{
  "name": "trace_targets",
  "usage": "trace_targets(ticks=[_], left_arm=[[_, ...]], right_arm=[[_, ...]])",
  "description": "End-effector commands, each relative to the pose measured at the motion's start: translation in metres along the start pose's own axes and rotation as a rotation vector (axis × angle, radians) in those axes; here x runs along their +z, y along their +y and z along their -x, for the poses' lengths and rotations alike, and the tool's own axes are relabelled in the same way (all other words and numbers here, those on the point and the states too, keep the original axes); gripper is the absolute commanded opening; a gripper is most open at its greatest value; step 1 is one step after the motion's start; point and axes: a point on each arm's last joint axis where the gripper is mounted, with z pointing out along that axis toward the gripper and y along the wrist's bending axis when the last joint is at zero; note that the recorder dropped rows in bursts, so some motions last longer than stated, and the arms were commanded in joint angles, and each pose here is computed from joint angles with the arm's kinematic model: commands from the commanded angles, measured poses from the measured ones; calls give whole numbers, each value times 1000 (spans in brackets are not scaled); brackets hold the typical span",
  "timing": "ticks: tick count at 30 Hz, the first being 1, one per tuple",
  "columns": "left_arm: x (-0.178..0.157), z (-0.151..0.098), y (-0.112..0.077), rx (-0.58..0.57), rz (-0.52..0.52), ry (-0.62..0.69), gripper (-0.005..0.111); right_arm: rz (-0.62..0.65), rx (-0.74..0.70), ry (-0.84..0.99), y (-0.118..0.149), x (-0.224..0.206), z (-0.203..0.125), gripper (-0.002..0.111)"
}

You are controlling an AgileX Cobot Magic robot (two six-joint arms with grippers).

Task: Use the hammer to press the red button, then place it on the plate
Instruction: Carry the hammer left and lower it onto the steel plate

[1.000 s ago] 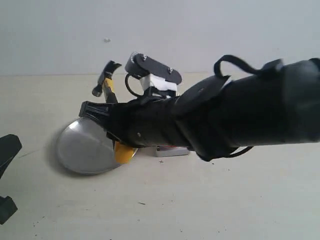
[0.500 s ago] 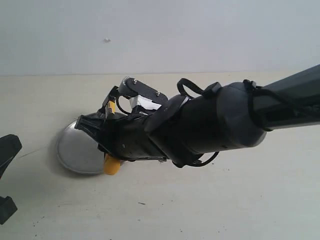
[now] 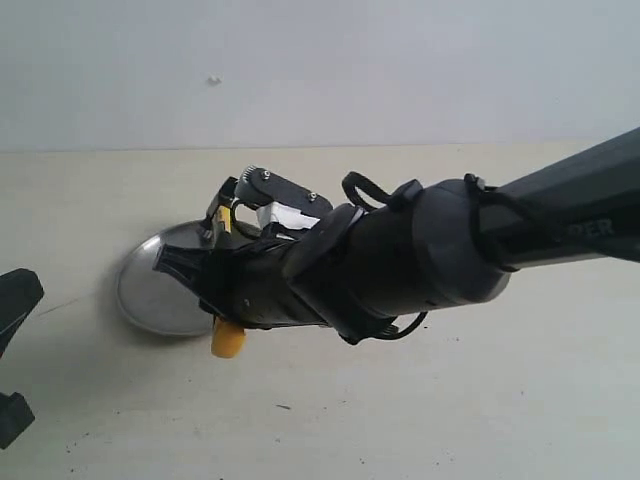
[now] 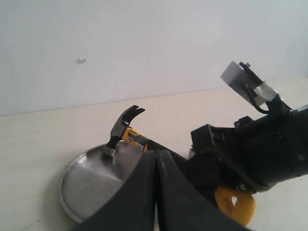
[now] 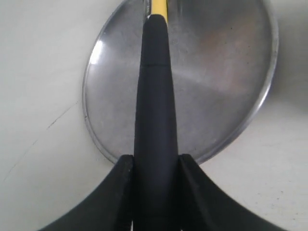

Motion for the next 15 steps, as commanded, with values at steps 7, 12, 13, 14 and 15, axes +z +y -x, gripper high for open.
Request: trace_targets(ticks=[7, 12, 13, 14, 15], left_arm=[[-1, 0, 0, 5, -7, -4, 0], [-1, 0, 0, 5, -7, -4, 0], [-1, 0, 0, 5, -7, -4, 0], [-1, 0, 0, 5, -7, -4, 0], [-1, 0, 0, 5, -7, -4, 0]], right_arm=[[-38, -31, 23, -10, 15, -9, 27], [-41, -29, 9, -10, 14, -7, 36], [-41, -29, 7, -10, 14, -7, 35], [-42, -31, 5, -10, 14, -7, 32], [-42, -38, 3, -10, 14, -6, 27]])
